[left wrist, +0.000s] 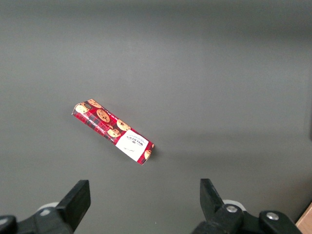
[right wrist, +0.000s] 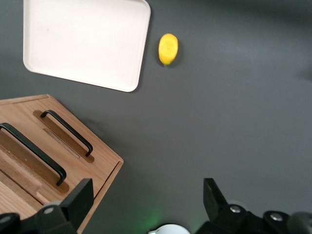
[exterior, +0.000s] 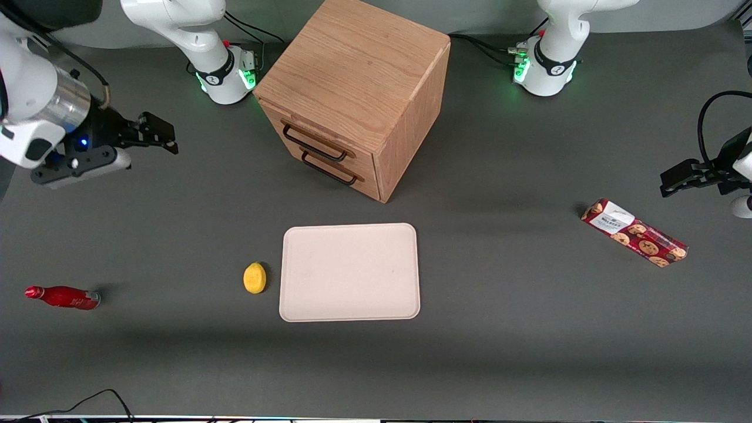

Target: Open upper drawer

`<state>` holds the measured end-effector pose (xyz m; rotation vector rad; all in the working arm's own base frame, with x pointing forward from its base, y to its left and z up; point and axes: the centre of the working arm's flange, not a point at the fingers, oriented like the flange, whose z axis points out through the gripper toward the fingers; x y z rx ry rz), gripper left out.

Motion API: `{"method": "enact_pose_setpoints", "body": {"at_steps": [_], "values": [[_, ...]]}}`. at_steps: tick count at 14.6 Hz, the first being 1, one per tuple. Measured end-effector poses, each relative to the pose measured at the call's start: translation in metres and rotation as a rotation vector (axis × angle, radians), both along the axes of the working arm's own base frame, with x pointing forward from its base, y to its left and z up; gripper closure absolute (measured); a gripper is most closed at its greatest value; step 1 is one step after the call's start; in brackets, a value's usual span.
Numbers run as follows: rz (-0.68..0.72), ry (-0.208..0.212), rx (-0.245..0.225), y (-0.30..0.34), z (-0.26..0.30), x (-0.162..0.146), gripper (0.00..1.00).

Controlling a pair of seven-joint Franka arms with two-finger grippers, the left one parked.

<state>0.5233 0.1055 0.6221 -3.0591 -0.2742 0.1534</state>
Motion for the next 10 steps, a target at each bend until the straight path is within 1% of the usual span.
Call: {"method": "enact_pose_setpoints", "body": {"at_steps": [2, 5, 8, 10], "values": [[-0.045, -0.002, -0.039, -0.012, 0.001, -0.012, 0.00], [-0.093, -0.001, -0.078, -0.043, -0.001, -0.012, 0.00], [-0.117, -0.012, -0.094, -0.049, 0.003, -0.013, 0.00], [-0.167, -0.022, -0.098, -0.052, 0.009, -0.016, 0.00]]}}
